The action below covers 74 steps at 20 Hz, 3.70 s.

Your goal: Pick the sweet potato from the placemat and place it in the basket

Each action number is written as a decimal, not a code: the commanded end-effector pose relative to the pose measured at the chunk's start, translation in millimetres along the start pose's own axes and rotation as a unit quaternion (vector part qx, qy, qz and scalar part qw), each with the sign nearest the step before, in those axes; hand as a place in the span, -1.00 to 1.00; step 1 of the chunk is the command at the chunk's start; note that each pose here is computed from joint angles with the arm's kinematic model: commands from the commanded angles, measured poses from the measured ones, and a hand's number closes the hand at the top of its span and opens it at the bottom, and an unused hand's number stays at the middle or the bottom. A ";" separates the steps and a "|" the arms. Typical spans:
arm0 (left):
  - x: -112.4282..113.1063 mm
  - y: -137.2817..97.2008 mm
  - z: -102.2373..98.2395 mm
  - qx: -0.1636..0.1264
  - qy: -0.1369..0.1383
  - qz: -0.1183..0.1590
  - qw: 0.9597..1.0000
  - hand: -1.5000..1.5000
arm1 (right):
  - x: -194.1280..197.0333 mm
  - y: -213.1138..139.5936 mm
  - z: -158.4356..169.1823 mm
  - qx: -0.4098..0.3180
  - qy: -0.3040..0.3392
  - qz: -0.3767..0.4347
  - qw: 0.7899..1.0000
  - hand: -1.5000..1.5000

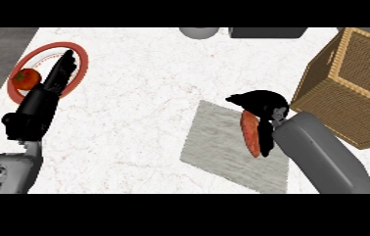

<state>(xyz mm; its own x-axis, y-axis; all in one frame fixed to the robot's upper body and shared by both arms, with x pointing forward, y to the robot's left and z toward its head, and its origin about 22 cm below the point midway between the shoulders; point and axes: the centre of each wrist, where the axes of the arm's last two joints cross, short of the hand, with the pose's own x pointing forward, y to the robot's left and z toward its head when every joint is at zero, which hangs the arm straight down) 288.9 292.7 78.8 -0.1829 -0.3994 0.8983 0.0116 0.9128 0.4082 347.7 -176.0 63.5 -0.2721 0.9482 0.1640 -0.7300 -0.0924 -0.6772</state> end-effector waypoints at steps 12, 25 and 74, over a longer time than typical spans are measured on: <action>7.7 -6.5 -6.6 -0.007 0.001 0.001 1.000 0.00 | -23.1 19.4 -11.7 0.012 0.015 -0.011 1.000 -1.00; 4.2 4.9 -6.1 0.004 0.000 0.005 1.000 0.00 | -25.8 36.6 -39.9 0.025 0.006 -0.040 0.999 1.00; -11.1 7.8 6.3 -0.004 0.001 0.006 1.000 0.00 | -272.6 -85.2 372.9 -0.577 0.061 -0.289 0.761 1.00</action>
<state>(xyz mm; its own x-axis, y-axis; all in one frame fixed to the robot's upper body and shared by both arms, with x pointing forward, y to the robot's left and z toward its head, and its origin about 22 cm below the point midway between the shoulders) 289.5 299.7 75.0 -0.1811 -0.3997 0.8986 0.0140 0.9126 0.4087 233.2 -570.0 320.3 -0.0056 0.7631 0.6463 0.3983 0.5945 -0.6985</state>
